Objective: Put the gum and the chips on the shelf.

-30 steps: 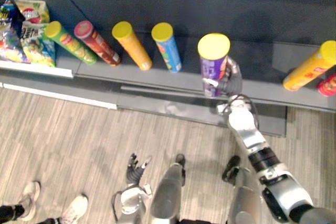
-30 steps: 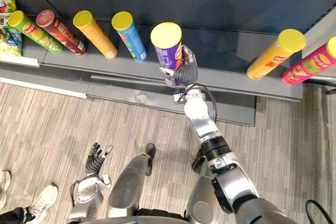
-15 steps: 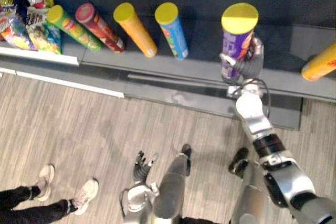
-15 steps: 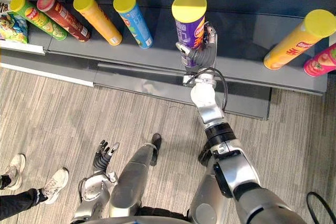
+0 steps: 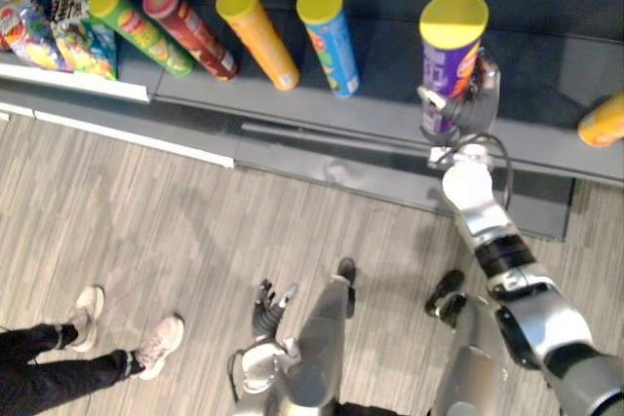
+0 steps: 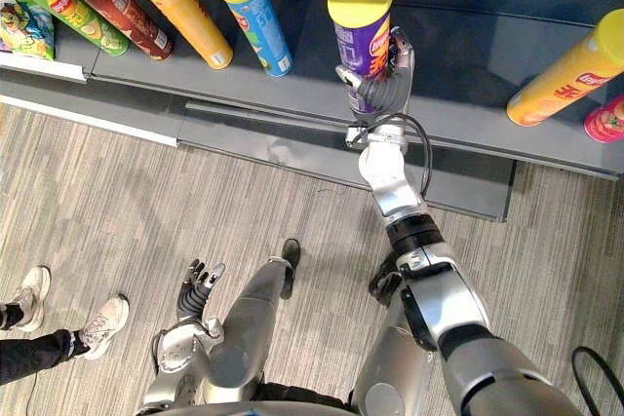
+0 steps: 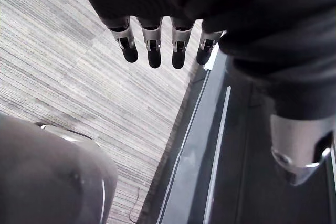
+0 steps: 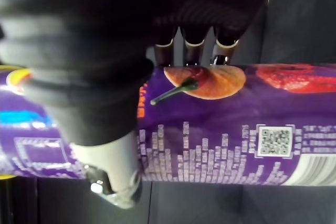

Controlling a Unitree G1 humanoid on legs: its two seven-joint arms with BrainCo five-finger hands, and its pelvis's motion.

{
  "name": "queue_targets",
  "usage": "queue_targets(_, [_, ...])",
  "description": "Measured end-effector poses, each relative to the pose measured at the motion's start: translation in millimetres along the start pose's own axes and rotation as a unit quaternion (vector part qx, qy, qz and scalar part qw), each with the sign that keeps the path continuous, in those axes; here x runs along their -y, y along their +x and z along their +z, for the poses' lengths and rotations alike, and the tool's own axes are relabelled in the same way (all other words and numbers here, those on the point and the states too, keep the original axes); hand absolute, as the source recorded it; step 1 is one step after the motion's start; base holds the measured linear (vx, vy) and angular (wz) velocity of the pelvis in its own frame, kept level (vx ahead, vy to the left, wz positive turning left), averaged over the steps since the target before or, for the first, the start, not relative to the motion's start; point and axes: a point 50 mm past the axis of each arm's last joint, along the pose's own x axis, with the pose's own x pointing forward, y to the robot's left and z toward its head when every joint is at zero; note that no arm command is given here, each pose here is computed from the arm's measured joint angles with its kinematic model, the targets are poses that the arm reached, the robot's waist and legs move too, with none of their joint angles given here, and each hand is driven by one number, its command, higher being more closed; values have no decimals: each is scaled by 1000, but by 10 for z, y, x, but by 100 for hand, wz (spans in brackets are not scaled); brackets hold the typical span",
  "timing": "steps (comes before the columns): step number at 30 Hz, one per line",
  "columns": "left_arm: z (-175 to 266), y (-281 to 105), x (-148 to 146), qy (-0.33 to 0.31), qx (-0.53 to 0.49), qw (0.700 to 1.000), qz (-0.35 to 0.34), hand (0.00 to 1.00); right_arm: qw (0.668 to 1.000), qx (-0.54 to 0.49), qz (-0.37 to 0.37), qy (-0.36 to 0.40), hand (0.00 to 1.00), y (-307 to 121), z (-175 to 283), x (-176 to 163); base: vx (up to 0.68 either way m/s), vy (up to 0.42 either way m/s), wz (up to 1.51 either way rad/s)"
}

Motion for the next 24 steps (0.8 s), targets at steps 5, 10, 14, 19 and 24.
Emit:
queue_targets(5, [-29, -12, 17, 3, -7, 1000, -3, 0, 1000, -4, 1, -19, 100, 53, -35, 37, 6, 30, 8])
queue_targets(10, [-25, -9, 17, 3, -6, 1000, -3, 0, 999, 1, 7, -42, 100, 129, -43, 61, 1, 51, 2])
queue_targets(14, [-23, -11, 30, 4, -6, 1000, -6, 0, 999, 4, 6, -46, 100, 154, -36, 87, 5, 38, 1])
queue_targets(19, [-3, -14, 65, 3, 0, 1000, -13, 0, 999, 19, 8, -43, 100, 216, 45, 61, 2, 39, 3])
queue_targets(24, [-1, -7, 121, 7, 0, 1000, -24, 0, 998, 12, 8, -65, 100, 222, -18, 128, 22, 34, 4])
